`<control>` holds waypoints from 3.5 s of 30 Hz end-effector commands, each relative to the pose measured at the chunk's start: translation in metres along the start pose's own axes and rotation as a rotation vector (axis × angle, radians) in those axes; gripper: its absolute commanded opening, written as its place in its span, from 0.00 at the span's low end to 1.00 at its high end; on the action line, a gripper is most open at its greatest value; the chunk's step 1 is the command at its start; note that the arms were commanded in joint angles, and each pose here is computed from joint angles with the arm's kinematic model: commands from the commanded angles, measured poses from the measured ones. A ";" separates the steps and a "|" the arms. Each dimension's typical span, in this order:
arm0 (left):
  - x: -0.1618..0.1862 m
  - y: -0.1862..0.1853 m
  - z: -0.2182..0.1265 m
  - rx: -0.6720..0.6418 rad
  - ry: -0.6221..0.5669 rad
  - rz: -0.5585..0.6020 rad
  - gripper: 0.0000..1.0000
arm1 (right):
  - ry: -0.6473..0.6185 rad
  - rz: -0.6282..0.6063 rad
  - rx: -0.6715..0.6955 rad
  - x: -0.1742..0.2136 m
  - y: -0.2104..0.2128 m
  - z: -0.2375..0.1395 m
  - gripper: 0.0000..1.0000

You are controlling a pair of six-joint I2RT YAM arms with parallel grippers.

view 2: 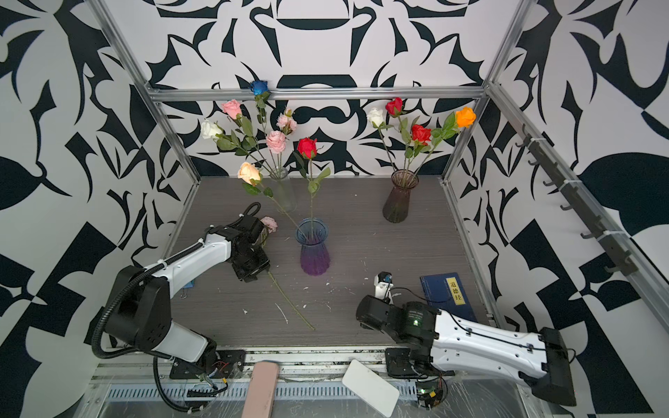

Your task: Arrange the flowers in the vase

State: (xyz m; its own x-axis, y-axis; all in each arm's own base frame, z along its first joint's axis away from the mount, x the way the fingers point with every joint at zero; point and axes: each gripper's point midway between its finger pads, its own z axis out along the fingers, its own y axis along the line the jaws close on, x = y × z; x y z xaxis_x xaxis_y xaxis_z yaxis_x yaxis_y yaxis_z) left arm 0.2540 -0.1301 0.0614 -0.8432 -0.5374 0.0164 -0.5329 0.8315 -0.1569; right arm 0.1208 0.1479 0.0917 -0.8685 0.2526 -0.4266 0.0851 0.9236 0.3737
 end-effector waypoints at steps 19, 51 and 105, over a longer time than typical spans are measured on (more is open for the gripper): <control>0.001 -0.005 0.030 -0.144 0.114 -0.036 0.49 | -0.050 0.127 0.005 0.008 -0.035 0.019 0.23; -0.033 -0.006 -0.027 -0.014 -0.027 -0.021 0.00 | -0.157 0.192 0.001 -0.008 -0.039 0.022 0.18; 0.034 -0.175 -0.357 1.107 -1.061 1.181 0.00 | -0.049 0.257 -0.021 0.008 -0.021 0.035 0.15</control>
State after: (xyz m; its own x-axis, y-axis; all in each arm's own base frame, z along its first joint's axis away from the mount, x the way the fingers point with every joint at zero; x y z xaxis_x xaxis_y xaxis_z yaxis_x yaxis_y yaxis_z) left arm 0.2926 -0.2408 0.4362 -0.1648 -0.1161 -0.9795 0.8231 0.5310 -0.2014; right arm 0.1273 0.1421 0.0402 -0.8069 0.4771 -0.3482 0.2850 0.8308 0.4781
